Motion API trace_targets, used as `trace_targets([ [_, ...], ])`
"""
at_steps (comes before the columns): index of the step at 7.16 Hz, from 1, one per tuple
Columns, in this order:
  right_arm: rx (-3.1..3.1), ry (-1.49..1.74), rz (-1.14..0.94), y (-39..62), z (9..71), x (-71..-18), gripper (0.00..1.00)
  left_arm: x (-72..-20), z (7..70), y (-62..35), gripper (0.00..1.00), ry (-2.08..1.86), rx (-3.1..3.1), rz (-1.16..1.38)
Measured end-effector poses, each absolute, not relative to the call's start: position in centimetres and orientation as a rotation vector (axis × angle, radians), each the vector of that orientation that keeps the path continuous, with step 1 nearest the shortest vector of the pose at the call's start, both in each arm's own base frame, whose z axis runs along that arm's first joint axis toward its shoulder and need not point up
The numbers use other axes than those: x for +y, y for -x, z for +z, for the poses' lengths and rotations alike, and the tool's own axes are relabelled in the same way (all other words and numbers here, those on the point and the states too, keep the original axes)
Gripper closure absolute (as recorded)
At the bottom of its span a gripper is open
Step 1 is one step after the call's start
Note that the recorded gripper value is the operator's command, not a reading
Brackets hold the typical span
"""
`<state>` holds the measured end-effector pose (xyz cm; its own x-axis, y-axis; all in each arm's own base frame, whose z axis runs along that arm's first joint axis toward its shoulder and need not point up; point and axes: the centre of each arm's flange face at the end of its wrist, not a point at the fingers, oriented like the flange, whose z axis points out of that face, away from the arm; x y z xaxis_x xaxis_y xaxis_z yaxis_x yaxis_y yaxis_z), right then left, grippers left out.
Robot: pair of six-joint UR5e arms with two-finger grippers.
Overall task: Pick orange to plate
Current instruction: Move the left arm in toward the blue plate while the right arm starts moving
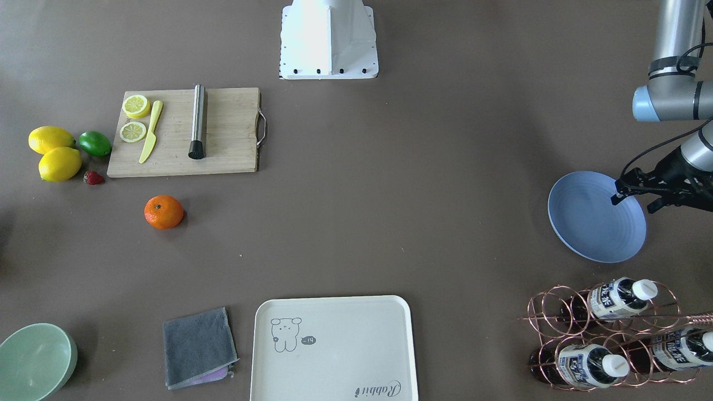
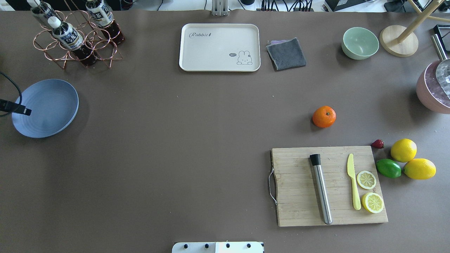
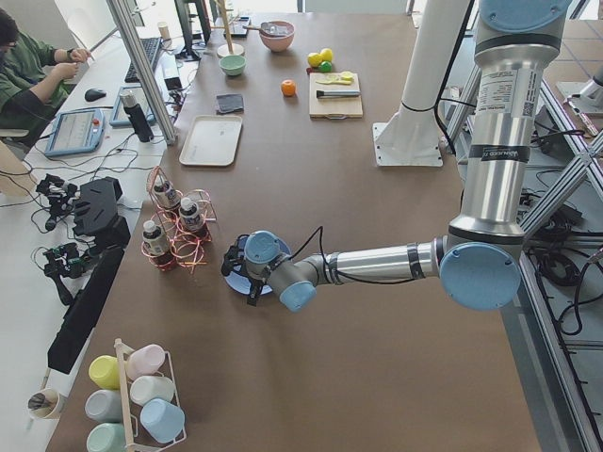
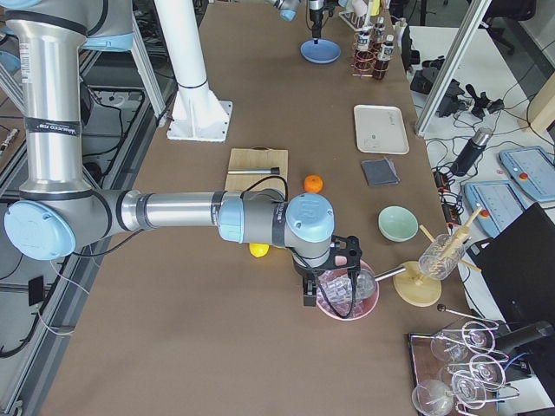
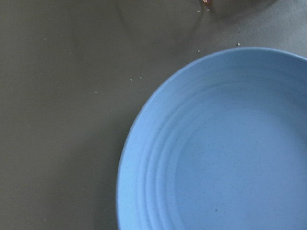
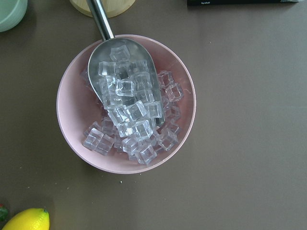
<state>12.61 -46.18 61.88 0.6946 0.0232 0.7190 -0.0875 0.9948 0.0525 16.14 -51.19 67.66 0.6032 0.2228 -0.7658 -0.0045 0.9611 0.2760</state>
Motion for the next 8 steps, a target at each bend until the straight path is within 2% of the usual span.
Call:
trace_targets([
  [1, -0.801, -0.083, 0.063, -12.6, 62.0, -46.1, 0.00, -51.1, 68.0, -16.2, 0.50, -0.254, 0.914, 0.136],
  [2, -0.801, -0.083, 0.063, -12.6, 62.0, -46.1, 0.00, -51.0, 68.1, -16.2, 0.99, -0.249, 0.913, 0.134],
  [8, -0.801, -0.091, 0.058, -12.6, 61.6, -46.1, 0.00, -51.4, 67.4, -15.2, 1.00, -0.181, 0.982, 0.122],
])
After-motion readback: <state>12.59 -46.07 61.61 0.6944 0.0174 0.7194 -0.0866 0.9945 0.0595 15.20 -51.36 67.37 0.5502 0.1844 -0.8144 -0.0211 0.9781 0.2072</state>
